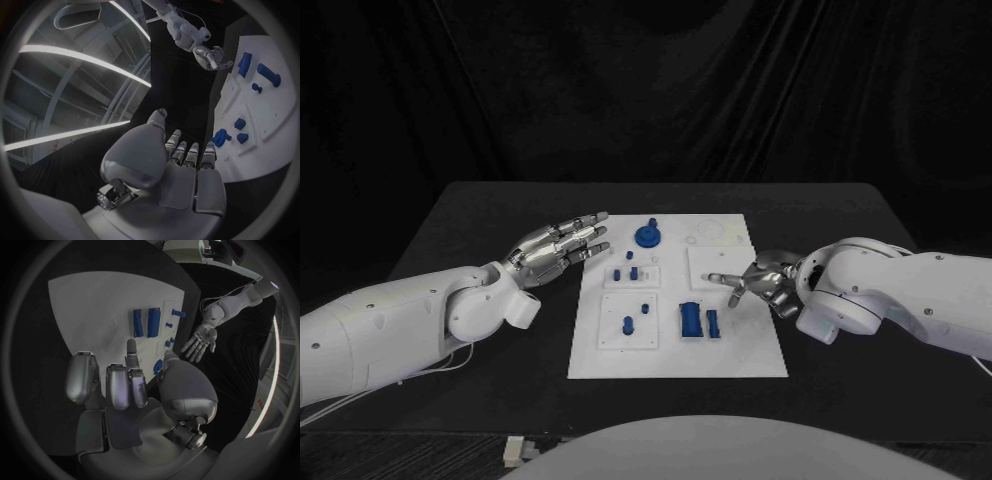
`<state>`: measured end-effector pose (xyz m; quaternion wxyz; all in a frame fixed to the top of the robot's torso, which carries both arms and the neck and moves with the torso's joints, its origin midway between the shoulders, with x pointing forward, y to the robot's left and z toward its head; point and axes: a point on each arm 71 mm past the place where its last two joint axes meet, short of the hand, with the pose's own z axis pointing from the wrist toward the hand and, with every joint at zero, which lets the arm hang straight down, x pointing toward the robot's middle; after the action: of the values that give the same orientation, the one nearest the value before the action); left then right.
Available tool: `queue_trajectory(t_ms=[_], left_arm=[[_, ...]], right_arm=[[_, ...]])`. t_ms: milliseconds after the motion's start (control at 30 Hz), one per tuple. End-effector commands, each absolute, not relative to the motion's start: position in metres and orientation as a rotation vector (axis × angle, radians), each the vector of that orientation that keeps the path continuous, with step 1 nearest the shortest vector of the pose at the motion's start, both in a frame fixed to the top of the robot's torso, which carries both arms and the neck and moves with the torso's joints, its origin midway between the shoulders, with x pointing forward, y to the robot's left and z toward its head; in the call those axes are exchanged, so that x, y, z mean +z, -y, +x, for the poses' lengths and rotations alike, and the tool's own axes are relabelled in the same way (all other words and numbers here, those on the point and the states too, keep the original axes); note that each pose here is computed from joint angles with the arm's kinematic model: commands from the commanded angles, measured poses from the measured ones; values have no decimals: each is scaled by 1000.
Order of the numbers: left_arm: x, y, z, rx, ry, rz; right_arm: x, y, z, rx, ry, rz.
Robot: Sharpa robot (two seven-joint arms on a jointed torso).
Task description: Assemble the parts on the task board
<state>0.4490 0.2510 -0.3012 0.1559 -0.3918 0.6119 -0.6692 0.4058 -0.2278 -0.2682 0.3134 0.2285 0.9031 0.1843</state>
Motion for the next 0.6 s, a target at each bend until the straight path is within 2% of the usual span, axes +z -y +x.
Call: queue_trajectory(t_ms=[33,233,600], left_arm=[[-300,-250,449,-1938,-1728,-1122],[-300,-249,449,-1942,-1729,-1121],[-300,-248,449,-1944,-1731,-1121]], right_arm=[[-251,224,413,635,-2233,610],[-246,218,413,720,-2215,572],[-264,210,405,739,-2309,511]])
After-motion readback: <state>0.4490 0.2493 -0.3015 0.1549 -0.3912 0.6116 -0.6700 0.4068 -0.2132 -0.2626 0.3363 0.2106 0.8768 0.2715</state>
